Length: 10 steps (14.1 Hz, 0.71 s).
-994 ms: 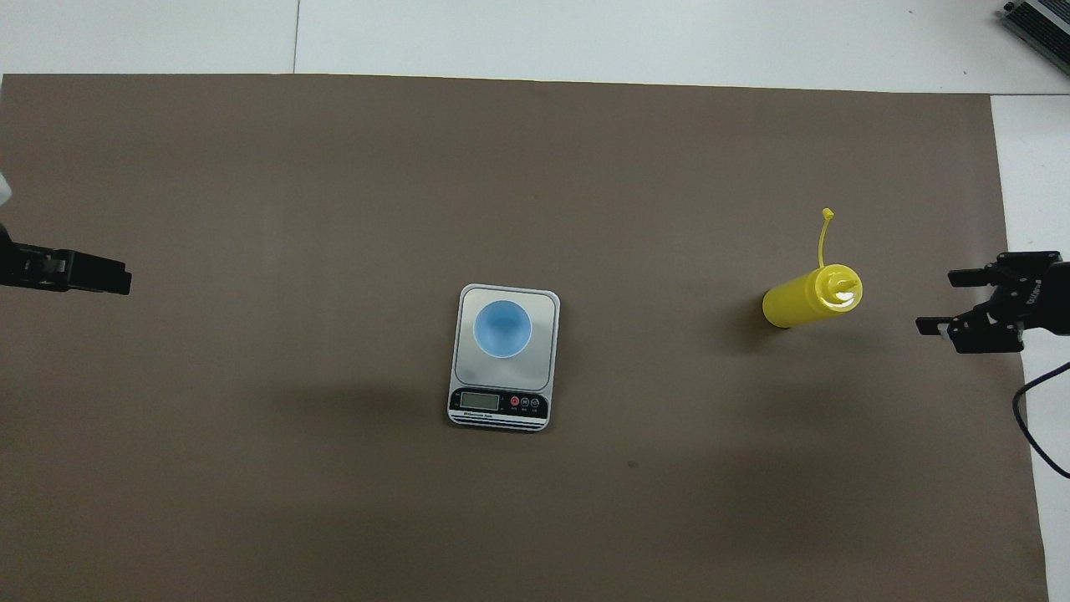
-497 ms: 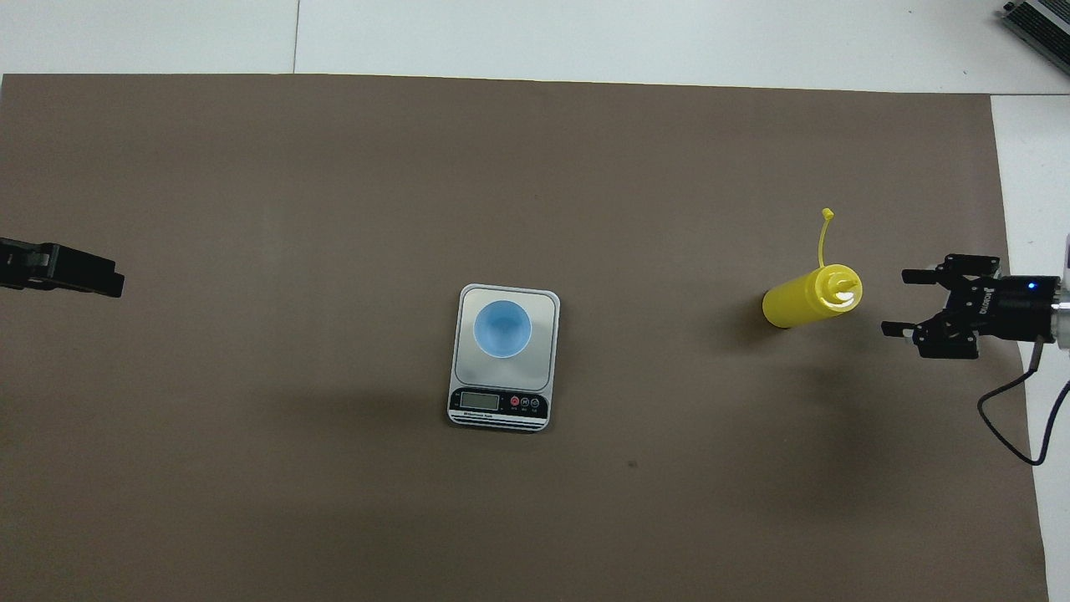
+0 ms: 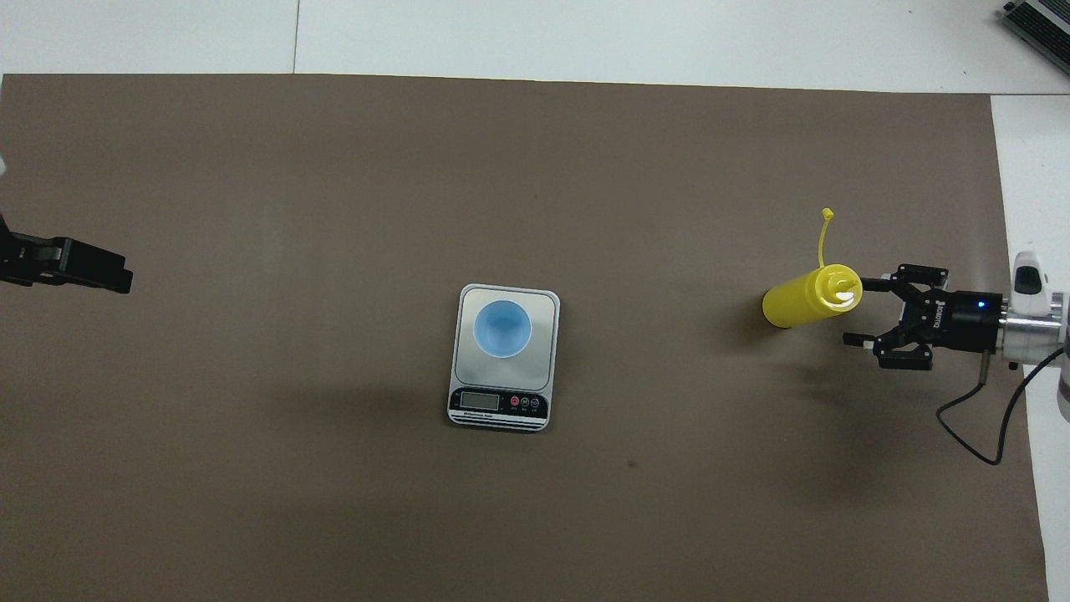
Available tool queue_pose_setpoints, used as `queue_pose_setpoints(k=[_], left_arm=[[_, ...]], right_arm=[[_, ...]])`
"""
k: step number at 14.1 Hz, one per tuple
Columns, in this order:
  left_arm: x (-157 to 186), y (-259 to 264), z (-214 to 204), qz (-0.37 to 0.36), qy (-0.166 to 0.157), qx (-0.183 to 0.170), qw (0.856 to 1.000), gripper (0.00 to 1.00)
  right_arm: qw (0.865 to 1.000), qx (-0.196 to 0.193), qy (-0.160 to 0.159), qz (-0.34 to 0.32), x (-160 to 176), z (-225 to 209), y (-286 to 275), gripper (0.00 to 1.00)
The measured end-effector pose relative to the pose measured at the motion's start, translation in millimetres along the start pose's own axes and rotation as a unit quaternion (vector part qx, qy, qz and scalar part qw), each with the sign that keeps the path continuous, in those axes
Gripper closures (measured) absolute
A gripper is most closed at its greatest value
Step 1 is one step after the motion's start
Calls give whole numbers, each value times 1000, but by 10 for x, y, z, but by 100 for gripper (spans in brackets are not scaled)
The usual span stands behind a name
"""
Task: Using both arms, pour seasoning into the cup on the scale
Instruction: 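Grasp the yellow squeeze bottle with the right gripper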
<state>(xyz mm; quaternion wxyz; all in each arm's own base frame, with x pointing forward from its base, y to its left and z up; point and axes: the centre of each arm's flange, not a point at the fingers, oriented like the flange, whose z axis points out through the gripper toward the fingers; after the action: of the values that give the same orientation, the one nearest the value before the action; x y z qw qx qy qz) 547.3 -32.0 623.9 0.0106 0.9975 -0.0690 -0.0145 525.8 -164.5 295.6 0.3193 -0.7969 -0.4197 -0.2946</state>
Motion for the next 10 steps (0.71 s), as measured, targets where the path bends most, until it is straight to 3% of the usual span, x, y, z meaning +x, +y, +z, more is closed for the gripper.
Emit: queue_pose_setpoints(k=[5,10], left_arm=[[-14,-21,-15,-3,1,1,1000,0],[-14,-22,-15,-3,1,1,1000,0]], right_arm=[[999,22,7,-25,127,492,-23,0],[999,25,2,-30,183,599,-52,0]])
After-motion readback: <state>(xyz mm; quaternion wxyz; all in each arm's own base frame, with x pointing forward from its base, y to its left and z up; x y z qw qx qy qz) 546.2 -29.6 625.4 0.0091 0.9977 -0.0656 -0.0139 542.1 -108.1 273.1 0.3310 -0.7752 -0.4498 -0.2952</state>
